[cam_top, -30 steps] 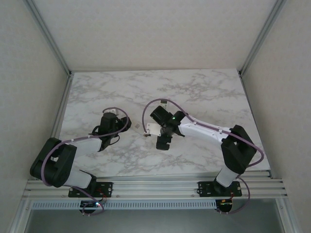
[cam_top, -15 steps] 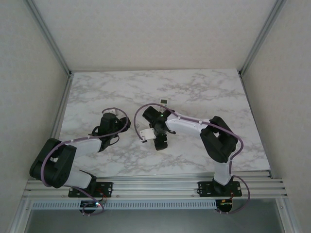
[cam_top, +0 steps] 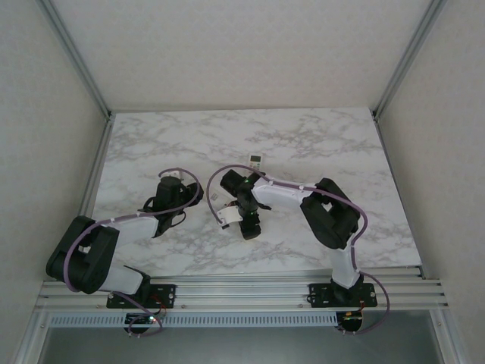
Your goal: Load the batteries into the remote control
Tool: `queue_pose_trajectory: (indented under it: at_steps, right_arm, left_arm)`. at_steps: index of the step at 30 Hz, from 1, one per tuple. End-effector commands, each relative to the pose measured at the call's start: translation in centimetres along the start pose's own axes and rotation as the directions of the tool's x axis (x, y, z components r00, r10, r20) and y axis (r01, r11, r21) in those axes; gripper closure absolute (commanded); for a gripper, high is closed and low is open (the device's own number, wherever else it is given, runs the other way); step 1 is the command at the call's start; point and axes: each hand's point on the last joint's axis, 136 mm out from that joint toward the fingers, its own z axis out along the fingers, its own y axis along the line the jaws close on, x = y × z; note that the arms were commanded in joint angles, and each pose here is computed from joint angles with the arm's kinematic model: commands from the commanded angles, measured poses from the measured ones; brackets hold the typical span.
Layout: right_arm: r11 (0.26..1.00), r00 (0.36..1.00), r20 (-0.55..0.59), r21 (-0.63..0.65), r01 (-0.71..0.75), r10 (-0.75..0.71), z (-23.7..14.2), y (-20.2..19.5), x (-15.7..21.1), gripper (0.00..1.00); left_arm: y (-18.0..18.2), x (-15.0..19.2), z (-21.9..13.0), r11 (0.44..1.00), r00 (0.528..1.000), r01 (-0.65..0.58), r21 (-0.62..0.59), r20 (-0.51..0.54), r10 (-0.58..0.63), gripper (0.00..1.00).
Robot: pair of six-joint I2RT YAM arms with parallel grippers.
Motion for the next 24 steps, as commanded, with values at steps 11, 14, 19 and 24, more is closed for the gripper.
queue_pose_trajectory:
  at_steps: [11,14,19,24]
  right_arm:
    - [0.999,0.999,0.028,-0.025,-0.036,0.036,-0.3,1.0,-1.0,0.53]
    - [0.987,0.983,0.086,-0.025,-0.161,0.162,-2.1,1.5,-1.9,0.53]
    - [0.908,0.886,0.224,0.018,-0.419,0.405,-4.9,0.6,-3.3,0.53]
    - [0.733,0.729,0.327,0.139,-0.666,0.601,-6.8,-3.7,-3.2,0.51]
  left_arm:
    - [0.3,-1.0,-0.7,1.000,0.999,0.011,-0.014,0.047,-0.010,0.50]
    - [0.4,-1.0,-0.8,1.000,0.999,0.012,-0.015,0.052,-0.011,0.50]
    - [0.4,-1.2,-0.9,1.000,0.998,0.011,-0.018,0.062,-0.010,0.50]
    - [0.5,-1.2,-0.9,1.000,0.998,0.011,-0.023,0.064,-0.009,0.50]
